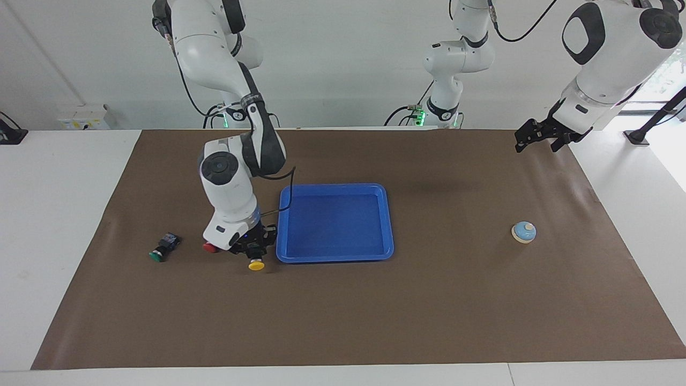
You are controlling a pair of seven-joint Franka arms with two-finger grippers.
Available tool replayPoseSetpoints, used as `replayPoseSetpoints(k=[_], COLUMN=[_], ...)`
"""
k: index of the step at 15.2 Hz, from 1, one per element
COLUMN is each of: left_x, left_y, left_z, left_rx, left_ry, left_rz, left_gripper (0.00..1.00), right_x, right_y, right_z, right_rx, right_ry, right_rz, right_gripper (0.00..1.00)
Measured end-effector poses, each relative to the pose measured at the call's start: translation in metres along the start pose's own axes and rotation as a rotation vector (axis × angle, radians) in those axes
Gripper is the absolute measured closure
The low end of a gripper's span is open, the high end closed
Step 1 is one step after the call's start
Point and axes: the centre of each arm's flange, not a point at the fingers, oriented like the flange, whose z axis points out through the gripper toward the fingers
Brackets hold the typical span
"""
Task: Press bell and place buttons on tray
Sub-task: 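Carry the yellow button into the blue tray and release it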
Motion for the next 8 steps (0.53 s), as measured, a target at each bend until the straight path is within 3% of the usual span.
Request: replayPoseSetpoints(k=[4,8], left_x=[0.0,0.0], left_y=[0.0,0.0], left_z=[0.0,0.0], left_rx=[0.0,0.0], left_ry=[0.0,0.0], left_rz=[0.0,0.0], left_gripper=[0.0,0.0], right_x=[-0.003,-0.014], right_y=[-0.088,-0.102], right_z=[-0.005,0.035], right_rx=[0.003,0.002], right_ry=[-0.012,-0.023], right_rz=[0.086,0.154], right_gripper=[0.59,0.59])
